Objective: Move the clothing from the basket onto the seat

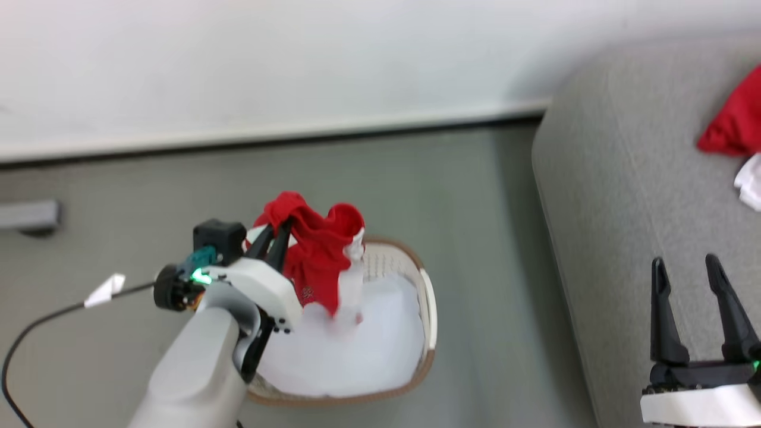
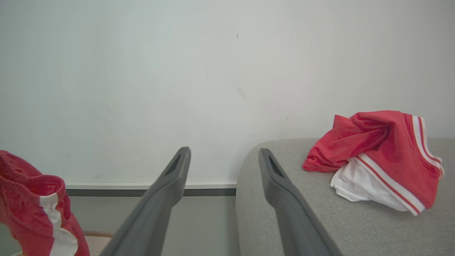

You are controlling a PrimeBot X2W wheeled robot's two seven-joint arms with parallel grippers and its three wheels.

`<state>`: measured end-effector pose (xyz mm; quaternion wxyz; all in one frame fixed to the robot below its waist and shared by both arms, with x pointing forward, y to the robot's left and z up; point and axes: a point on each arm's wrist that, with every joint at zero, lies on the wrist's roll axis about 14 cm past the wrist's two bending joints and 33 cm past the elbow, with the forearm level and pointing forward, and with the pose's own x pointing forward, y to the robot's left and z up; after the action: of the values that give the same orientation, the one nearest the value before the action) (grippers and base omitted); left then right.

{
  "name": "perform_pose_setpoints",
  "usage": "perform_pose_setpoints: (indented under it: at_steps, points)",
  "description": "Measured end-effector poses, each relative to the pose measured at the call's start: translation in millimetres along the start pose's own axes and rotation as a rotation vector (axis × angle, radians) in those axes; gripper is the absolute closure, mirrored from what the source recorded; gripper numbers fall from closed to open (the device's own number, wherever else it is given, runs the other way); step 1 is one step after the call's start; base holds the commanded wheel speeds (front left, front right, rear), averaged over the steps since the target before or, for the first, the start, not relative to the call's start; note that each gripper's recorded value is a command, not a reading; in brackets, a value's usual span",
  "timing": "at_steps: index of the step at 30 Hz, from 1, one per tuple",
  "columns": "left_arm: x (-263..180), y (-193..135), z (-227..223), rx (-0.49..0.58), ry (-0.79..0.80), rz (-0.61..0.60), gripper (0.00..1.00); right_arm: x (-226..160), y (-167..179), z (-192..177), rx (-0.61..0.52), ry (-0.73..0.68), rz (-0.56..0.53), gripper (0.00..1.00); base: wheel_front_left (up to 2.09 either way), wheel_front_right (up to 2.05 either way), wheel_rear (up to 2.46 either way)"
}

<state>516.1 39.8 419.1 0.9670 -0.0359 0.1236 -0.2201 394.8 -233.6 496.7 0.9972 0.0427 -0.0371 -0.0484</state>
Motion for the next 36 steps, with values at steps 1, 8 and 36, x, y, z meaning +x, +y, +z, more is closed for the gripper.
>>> perform_pose_setpoints:
  at_steps: [1, 8, 36]
  points:
    - [-5.9, -0.9, 8.7, -0.003, -0.022, 0.004, 1.00, -2.8, 1.3, 4.1, 0.003, -0.010, 0.004, 0.00, 0.00, 0.00, 0.00]
    - [-49.4, -5.9, 63.3, 0.001, -0.157, 0.038, 1.00, -18.9, 8.6, 27.8, 0.014, -0.071, 0.027, 0.00, 0.00, 0.00, 0.00]
    - [-182.4, -6.6, 118.4, -0.024, -0.332, 0.177, 1.00, -64.4, 7.5, 36.1, -0.002, -0.090, 0.032, 0.00, 0.00, 0.00, 0.00]
